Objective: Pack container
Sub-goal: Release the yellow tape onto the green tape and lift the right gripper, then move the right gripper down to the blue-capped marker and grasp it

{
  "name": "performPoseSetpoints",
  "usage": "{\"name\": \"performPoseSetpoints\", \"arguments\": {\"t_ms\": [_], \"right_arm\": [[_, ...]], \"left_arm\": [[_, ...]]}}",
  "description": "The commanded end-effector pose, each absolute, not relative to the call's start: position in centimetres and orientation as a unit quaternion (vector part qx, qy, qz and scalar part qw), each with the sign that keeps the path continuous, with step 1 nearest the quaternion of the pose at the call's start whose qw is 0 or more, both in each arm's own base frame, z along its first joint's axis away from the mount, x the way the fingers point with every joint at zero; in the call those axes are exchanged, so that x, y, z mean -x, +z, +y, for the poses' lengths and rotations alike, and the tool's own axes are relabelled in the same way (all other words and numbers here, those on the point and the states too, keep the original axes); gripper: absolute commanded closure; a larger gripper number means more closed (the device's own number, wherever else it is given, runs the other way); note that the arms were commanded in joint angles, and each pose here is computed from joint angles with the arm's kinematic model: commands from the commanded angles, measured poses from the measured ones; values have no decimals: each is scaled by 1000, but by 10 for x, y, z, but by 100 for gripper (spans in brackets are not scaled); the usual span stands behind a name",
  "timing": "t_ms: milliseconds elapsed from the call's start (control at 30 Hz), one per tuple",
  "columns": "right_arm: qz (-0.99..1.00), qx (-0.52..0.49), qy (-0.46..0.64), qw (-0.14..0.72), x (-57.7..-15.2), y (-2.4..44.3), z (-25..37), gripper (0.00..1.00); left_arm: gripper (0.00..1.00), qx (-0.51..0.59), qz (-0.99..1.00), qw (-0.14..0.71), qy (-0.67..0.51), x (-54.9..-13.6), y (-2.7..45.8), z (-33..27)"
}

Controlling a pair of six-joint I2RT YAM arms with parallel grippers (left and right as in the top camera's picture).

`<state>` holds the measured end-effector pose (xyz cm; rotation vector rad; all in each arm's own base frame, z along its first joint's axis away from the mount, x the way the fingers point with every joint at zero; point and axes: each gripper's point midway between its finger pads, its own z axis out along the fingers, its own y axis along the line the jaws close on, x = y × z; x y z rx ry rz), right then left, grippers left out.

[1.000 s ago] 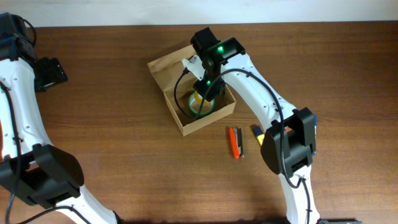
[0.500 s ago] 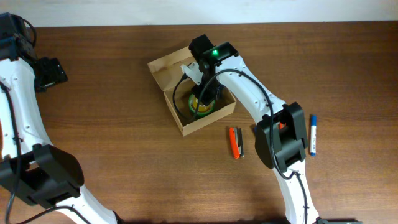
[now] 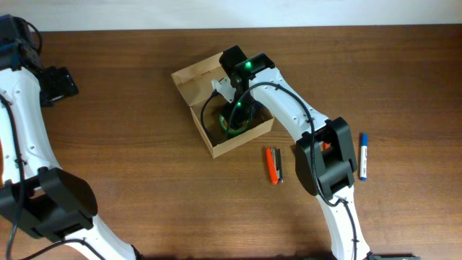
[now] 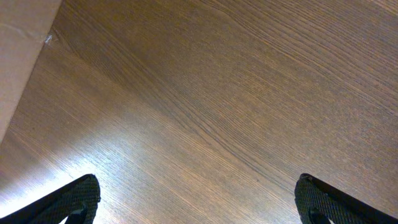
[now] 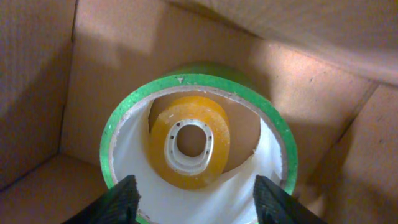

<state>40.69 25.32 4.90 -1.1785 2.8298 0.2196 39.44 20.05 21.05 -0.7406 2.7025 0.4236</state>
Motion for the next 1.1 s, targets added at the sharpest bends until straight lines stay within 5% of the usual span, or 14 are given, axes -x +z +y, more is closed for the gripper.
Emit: {"name": "performPoseSetpoints", "arguments": {"t_ms": [0, 367, 667, 900, 1067], "right_arm": [[921, 378, 76, 45, -405, 61, 258, 38], [918, 300, -6, 261, -437, 224, 236, 25], [904, 203, -53, 373, -413, 338, 165, 19], [941, 58, -78, 324, -380, 325, 55, 18], [967, -17, -71, 244, -340, 256, -6, 18]], "left_arm": [[0, 252, 942, 161, 153, -391, 220, 200], [0, 252, 942, 161, 153, -391, 220, 200], [0, 252, 942, 161, 153, -391, 220, 200], [0, 252, 942, 161, 153, -391, 220, 200], [0, 252, 942, 161, 153, -391, 220, 200]]}}
